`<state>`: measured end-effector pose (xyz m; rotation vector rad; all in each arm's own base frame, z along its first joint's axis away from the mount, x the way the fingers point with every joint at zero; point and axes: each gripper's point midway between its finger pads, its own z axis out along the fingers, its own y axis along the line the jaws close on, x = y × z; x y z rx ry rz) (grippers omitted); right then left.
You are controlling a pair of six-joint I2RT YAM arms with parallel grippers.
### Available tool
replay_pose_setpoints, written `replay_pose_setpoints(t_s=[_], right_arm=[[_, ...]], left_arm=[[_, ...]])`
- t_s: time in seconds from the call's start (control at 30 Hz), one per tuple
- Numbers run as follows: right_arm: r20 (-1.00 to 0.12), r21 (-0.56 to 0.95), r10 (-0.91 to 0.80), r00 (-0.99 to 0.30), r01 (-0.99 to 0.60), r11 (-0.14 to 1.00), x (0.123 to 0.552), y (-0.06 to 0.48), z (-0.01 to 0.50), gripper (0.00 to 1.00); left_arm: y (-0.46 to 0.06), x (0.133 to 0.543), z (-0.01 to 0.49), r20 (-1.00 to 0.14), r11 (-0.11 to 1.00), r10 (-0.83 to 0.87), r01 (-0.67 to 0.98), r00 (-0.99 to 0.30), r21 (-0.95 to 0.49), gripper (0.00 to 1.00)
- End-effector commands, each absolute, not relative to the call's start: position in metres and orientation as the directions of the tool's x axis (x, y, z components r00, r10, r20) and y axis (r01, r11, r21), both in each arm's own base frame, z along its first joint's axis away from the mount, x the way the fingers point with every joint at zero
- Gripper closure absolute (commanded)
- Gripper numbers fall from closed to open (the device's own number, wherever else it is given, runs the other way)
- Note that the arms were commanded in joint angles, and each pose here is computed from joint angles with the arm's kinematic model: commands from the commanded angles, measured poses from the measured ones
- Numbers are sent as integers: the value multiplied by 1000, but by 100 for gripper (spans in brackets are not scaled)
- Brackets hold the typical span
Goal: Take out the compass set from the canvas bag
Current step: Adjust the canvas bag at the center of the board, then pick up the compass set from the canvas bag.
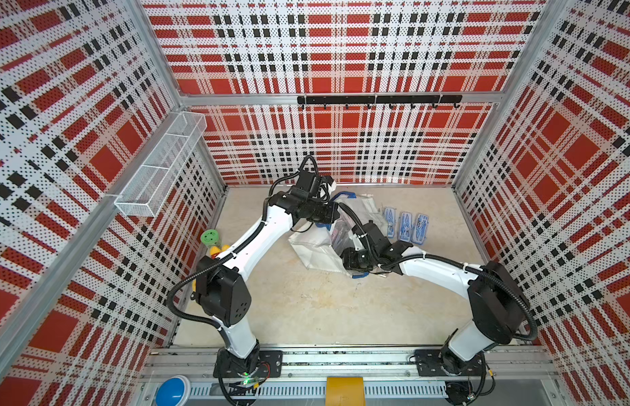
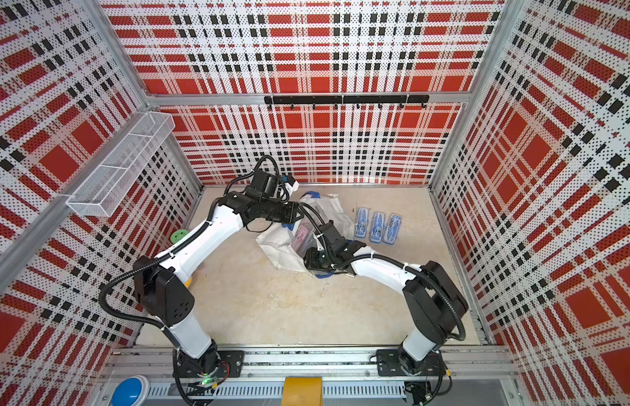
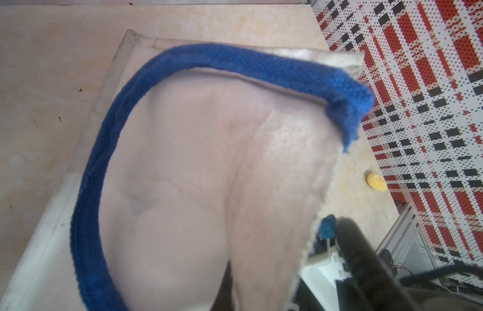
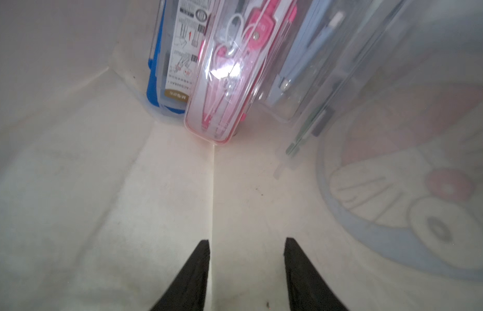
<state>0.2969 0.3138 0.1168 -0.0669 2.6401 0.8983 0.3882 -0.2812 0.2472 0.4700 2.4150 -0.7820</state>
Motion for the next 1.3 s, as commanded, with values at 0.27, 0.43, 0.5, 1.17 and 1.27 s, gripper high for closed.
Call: replay_pose_setpoints(t_s=[0.27, 0.43, 0.5, 1.17, 1.27], right_arm=[[-358, 541, 282, -890, 49, 840, 356, 291, 130, 50], [-321, 546, 320, -891, 103, 832, 363, 290, 108, 45], [-302, 554, 336, -892, 123, 823, 364, 290, 99, 43], [-148, 620, 486, -862, 302, 724, 386, 295, 42, 51], [-139, 616, 488, -862, 311, 724, 387, 294, 37, 55]], left_arm=[[-292, 373, 262, -625, 708, 186, 544, -758, -449, 100], [-291, 372, 262, -626, 707, 187, 546, -757, -450, 100], [-291, 372, 262, -625, 706, 187, 546, -758, -451, 100], [-293, 367, 258, -609, 699, 189, 541, -770, -467, 100], [-294, 366, 257, -607, 700, 190, 540, -772, -468, 100]])
